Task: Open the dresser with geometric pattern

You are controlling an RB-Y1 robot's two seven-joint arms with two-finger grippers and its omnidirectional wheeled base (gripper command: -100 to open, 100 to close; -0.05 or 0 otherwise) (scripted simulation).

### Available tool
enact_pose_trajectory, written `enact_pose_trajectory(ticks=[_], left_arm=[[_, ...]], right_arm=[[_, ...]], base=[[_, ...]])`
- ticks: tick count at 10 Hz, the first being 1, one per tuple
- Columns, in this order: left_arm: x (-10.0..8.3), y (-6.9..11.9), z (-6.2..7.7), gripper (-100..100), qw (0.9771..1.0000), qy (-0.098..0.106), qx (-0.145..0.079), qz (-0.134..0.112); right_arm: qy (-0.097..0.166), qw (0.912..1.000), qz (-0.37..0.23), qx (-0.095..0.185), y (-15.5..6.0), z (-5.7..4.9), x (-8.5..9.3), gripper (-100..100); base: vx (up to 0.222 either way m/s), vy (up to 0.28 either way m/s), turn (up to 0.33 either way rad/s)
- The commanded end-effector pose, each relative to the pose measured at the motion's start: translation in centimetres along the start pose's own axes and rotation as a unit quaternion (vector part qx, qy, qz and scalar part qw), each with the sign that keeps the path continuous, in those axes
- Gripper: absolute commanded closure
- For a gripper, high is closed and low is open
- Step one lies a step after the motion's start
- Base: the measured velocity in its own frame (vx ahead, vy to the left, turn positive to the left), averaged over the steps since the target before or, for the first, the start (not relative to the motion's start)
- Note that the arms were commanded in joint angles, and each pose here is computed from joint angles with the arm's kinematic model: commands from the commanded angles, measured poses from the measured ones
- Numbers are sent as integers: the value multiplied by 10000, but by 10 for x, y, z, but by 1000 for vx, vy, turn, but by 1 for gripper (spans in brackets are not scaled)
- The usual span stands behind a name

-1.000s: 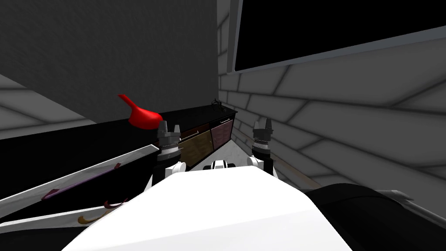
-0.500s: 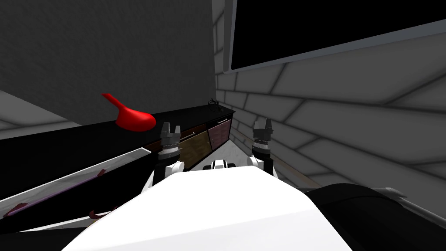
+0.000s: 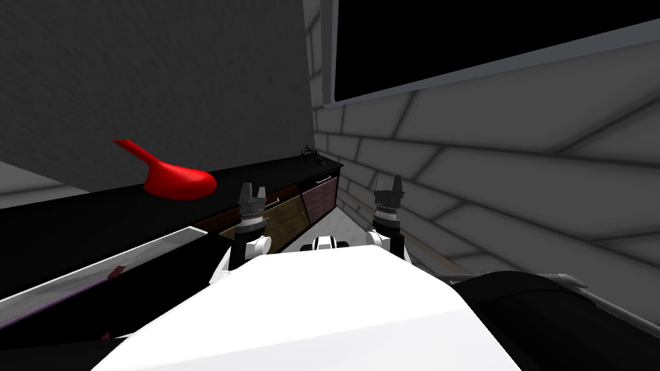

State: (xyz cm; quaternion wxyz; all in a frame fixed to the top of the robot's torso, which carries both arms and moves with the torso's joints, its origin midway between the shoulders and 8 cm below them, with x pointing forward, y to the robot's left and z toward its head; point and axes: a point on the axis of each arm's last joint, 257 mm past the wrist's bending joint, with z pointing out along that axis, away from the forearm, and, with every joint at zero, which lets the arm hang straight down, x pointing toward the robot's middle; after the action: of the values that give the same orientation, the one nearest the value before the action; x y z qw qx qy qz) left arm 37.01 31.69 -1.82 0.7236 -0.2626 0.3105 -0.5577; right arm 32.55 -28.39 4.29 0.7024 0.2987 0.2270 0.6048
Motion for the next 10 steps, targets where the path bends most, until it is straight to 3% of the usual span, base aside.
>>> enact_pose_trajectory(ticks=[1,3,4,10], left_arm=[[-9,13,-3,-100,10000,-41,-1,62],[-23,20,0,-100,9997,-126,130,134],[-24,29,-4,-100,9998,-131,24,143],[-49,52,-8,-100,9991,-340,66,260]], right_arm=[[0,10000,0,0,0,0,0,0],[0,10000,0,0,0,0,0,0],[0,10000,0,0,0,0,0,0],[0,10000,0,0,0,0,0,0]], base=[[29,-51,-27],[40,-61,-70],[34,-57,-50],[32,-54,-50]])
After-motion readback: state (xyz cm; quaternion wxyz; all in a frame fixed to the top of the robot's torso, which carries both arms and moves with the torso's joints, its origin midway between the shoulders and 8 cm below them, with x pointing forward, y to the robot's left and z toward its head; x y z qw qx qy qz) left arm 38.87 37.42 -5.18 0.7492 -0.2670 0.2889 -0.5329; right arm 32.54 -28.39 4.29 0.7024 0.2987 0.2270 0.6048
